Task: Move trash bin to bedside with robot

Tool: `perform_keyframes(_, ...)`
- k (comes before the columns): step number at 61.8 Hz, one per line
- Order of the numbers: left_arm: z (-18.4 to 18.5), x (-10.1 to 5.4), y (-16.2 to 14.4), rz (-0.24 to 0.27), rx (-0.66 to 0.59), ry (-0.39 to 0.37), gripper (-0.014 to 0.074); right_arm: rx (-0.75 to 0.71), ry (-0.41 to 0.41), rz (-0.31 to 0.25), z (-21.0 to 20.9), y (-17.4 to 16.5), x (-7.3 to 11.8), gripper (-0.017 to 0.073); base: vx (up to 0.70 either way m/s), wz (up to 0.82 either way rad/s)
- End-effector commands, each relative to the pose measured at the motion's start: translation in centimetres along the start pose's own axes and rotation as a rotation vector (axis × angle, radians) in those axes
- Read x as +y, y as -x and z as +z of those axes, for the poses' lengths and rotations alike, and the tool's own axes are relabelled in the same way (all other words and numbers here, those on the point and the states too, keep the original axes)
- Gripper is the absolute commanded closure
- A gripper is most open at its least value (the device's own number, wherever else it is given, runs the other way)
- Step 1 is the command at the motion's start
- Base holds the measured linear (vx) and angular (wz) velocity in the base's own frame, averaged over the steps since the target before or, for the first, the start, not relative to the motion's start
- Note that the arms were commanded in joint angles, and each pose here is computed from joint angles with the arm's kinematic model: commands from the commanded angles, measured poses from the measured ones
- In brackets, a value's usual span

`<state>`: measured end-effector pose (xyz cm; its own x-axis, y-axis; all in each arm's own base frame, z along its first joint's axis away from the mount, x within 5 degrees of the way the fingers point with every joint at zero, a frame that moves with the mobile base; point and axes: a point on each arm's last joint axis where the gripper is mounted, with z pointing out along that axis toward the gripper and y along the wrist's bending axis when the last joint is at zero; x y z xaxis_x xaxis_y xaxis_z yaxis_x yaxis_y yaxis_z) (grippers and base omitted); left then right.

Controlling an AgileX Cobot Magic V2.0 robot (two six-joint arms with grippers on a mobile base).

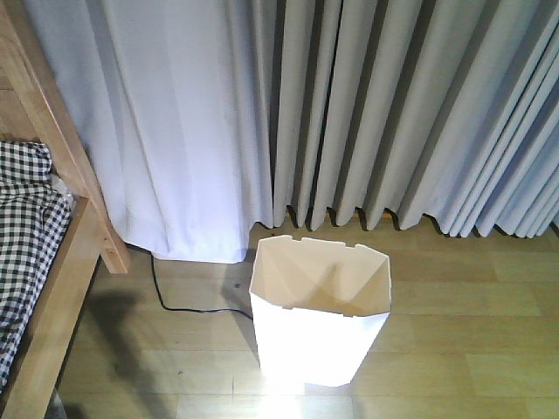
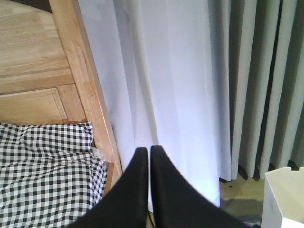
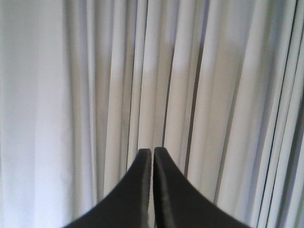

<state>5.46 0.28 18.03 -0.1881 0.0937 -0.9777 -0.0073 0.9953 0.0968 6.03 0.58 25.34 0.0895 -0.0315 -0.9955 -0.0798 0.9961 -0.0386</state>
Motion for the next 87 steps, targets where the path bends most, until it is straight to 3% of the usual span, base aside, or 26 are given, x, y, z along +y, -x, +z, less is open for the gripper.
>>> perform_keyframes(1, 0.2, -0.2, -0.2, -0.010, -0.056, -0.012, 0.0599, -0.049, -0.029, -0.018, 0.1, 1.1, -0.3, 0.0570, 0.00, 0.00)
perform_keyframes(8, 0.2, -0.2, -0.2, -0.010, -0.056, -0.012, 0.0599, -0.030, -0.048, -0.035, 0.2, 0.0, -0.4, 0.0570, 0.00, 0.00)
perform_keyframes(17, 0.2, -0.2, -0.2, -0.010, -0.056, -0.012, 0.0599, -0.035, -0.097, 0.029, 0.2, -2.6, -0.6, 0.0570, 0.00, 0.00)
perform_keyframes(26, 0.2, -0.2, -0.2, -0.010, -0.056, -0.012, 0.0599, -0.054, -0.092, -0.006, -0.5, -4.6, -0.4, 0.0570, 0.00, 0.00)
perform_keyframes(87, 0.2, -0.2, -0.2, -0.010, -0.056, -0.012, 0.0599, -0.044, -0.090, -0.002, -0.9, -4.8, -0.4, 0.0570, 0.00, 0.00)
